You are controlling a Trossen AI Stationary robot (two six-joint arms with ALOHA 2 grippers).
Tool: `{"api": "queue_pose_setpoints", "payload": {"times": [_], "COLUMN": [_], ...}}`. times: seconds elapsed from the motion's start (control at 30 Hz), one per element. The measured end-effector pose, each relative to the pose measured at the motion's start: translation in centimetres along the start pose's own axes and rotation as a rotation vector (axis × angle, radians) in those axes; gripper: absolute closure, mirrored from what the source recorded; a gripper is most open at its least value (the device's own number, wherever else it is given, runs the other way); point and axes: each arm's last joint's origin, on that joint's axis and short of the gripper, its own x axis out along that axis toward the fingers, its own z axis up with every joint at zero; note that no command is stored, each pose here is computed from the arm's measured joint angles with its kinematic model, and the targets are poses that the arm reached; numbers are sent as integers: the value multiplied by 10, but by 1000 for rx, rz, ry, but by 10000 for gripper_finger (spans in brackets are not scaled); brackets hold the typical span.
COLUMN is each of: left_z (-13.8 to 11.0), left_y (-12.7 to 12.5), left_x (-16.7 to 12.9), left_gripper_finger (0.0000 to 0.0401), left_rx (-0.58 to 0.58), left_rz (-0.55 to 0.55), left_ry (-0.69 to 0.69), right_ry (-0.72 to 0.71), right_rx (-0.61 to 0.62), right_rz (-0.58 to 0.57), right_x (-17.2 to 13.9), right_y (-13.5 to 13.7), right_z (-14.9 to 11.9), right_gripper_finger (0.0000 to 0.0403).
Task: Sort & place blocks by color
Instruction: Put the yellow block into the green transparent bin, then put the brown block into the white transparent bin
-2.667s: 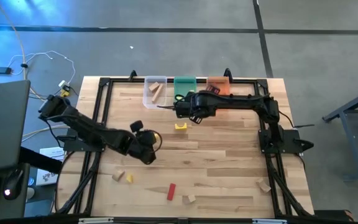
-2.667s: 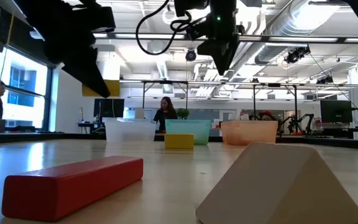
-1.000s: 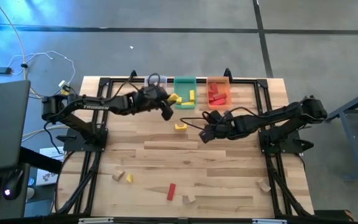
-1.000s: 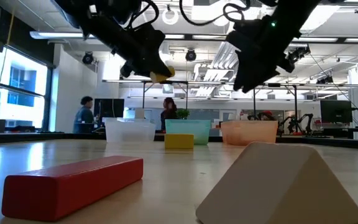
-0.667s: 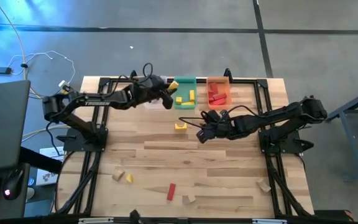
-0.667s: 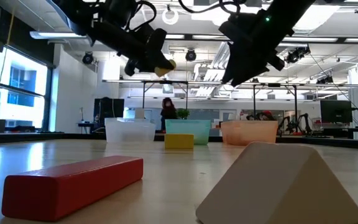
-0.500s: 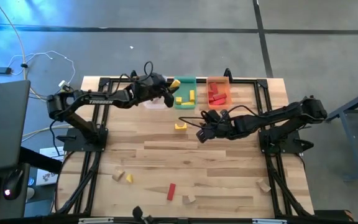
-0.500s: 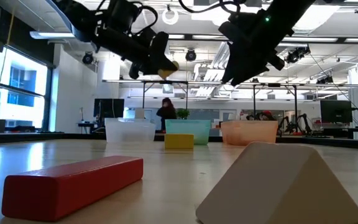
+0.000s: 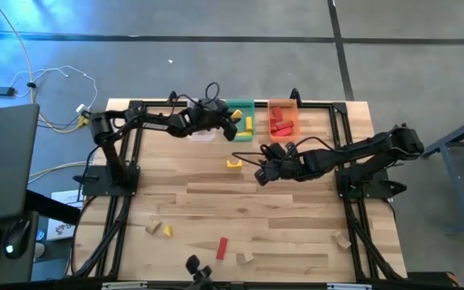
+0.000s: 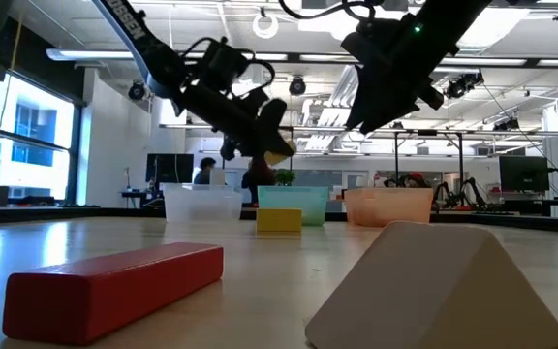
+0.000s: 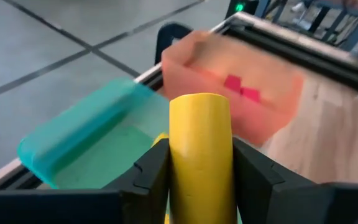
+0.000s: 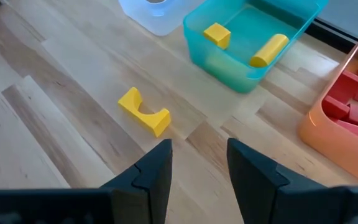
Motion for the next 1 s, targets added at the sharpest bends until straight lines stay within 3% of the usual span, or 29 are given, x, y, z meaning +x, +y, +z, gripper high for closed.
{"api": "queue_pose_setpoints", "payload": {"times": [0.33,0.67,1.0], "left_z": [-9,-4,15], "left_y": [11,17,8], "left_x": [9,4,-25], "left_gripper_finger": [242,181,174], "left_rx": [-18,-61,-106], "left_rz": [23,-82,-292], "left_ry": [52,72,144], "right_ry": [4,5,72], "right_rx": [-21,-29,-57], "right_rz": [20,45,145], "right_x": [-5,-9,-20], "right_y": [5,10,22], "right_z": [-5,-9,-21], "right_gripper_finger": [265,265,265]}}
